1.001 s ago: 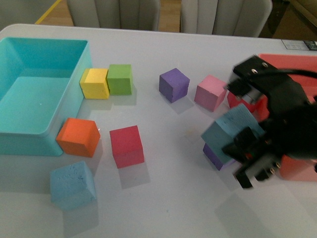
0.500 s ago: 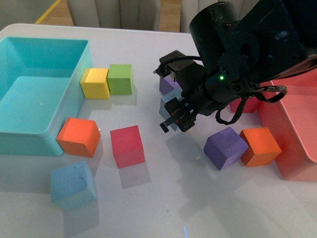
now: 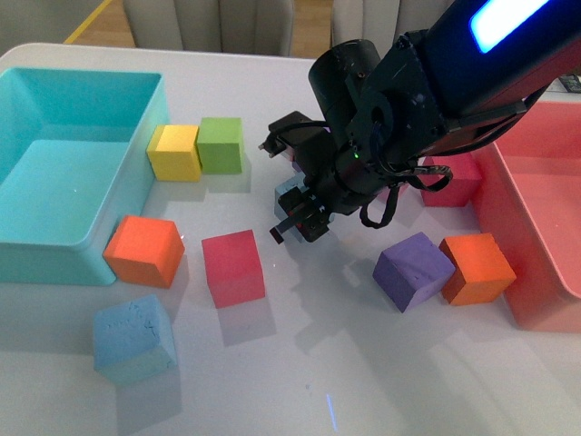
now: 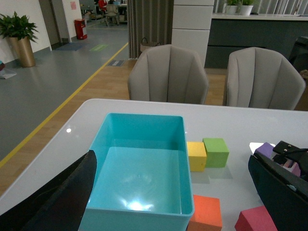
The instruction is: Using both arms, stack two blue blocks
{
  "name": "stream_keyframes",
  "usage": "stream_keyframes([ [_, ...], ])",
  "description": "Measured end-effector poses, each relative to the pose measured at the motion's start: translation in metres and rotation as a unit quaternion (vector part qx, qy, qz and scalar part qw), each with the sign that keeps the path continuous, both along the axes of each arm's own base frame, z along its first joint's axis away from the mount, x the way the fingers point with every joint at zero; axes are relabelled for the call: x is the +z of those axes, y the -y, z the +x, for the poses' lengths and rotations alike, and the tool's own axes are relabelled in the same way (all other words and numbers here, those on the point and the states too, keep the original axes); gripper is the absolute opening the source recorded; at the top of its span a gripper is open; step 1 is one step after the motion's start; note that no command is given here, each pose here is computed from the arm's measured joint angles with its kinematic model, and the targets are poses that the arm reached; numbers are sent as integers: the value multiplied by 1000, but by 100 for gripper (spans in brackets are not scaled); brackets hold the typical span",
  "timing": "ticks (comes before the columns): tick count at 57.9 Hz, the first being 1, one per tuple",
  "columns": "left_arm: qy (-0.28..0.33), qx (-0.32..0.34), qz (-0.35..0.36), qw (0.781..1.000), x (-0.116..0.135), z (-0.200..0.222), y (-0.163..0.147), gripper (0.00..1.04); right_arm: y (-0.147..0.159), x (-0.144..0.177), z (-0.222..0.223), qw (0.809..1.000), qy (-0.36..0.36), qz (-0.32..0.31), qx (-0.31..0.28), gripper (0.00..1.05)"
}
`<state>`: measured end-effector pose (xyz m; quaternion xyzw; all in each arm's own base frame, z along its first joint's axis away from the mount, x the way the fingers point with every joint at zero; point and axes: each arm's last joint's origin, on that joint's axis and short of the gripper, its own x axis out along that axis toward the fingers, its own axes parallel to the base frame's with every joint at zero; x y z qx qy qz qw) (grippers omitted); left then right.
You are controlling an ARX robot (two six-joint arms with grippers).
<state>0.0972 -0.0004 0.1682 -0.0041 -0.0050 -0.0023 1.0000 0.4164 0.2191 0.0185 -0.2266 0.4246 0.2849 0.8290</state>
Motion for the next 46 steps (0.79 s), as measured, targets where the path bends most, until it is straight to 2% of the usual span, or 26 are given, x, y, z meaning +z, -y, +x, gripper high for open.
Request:
stream_keyframes([
  [7,0,0,0,1000,0,0,0,96,-2,-4,1,1000,-1,-2,3,41],
  [16,0,0,0,1000,0,0,0,96,-2,-4,2,1000,3,-1,4,69],
  [27,0,0,0,1000,0,0,0,96,-1,-3,3,1000,11,8,3,96],
  [37,0,0,0,1000,0,0,0,96,7,8,-5,999,21,24,2,96],
  [46,0,0,0,1000,0,0,0,96,25,64,-17,992,94,78,-16,96],
])
